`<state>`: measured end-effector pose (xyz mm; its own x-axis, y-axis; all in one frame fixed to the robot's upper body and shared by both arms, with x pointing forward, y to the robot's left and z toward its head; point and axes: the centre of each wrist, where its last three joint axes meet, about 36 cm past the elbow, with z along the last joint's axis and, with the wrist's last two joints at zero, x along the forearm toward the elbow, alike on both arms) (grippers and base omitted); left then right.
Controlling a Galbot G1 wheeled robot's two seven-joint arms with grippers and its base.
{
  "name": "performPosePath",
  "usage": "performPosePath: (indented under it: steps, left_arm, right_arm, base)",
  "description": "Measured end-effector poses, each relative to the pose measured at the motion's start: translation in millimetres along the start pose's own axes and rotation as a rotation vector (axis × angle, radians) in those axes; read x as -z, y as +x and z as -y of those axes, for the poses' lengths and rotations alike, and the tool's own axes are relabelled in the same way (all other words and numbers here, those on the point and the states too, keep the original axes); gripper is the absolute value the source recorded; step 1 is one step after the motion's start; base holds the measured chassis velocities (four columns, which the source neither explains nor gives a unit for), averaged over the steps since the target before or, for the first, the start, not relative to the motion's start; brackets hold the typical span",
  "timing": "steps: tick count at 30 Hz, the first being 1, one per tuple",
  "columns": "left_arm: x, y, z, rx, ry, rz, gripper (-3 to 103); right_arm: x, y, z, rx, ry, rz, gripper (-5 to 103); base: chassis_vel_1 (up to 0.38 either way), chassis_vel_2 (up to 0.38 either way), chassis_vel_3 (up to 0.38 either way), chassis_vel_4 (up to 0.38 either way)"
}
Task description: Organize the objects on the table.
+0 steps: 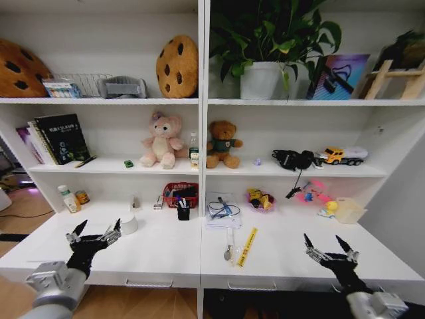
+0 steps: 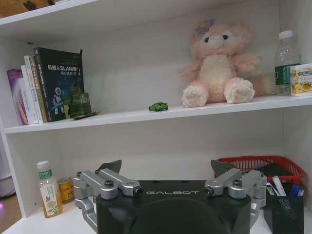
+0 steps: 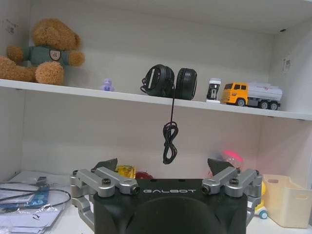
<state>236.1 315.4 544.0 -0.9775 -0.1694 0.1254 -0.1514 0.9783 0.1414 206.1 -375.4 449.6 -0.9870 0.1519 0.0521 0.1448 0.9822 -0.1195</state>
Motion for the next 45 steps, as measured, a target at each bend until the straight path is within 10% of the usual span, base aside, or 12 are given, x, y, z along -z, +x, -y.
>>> performPosePath:
  steps: [45]
  left_arm:
    - [-0.1, 0.0, 0.0, 0.0, 0.0, 0.0, 100]
  right_arm:
    - [-3.5, -3.2, -0.1, 0.002, -0.005, -0.006, 100]
  base:
    - [0.167, 0.176, -0.172, -0.165]
